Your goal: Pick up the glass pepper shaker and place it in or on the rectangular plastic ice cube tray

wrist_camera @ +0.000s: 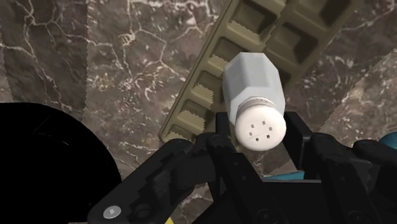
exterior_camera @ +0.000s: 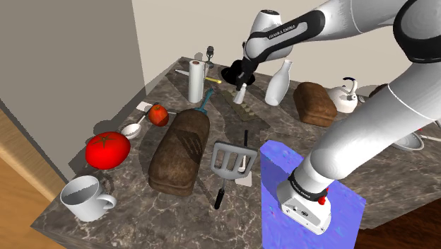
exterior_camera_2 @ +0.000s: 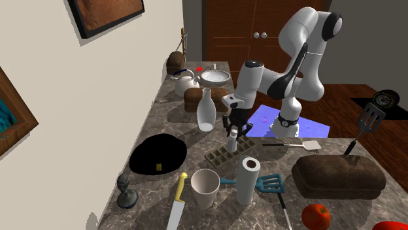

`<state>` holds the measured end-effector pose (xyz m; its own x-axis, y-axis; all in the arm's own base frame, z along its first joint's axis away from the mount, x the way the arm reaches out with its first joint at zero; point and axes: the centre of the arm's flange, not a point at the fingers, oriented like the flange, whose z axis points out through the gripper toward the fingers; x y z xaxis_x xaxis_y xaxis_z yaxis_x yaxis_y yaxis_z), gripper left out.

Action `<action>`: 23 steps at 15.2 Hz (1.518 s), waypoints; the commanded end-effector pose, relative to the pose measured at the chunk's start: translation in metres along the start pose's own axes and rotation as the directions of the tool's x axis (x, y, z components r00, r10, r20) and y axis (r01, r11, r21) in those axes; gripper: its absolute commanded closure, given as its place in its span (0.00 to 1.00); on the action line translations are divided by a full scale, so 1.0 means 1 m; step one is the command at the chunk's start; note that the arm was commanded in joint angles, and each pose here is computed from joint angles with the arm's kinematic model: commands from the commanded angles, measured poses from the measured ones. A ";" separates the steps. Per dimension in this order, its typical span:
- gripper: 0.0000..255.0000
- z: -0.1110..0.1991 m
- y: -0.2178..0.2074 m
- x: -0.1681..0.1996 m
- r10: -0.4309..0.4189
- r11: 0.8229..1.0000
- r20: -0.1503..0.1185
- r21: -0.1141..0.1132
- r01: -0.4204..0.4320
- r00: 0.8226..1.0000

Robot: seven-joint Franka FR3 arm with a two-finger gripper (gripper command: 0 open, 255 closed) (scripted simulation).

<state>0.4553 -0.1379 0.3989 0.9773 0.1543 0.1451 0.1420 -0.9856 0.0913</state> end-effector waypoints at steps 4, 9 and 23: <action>1.00 0.007 0.000 0.000 0.000 1.000 -0.001 0.000 0.000 1.000; 0.00 0.007 0.000 0.000 0.000 1.000 -0.001 0.000 0.000 1.000; 0.00 -0.043 0.000 0.000 0.000 1.000 -0.001 0.000 0.000 1.000</action>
<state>0.4486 -0.1350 0.4415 0.9772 0.1542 0.1463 0.1418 -0.9856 0.0915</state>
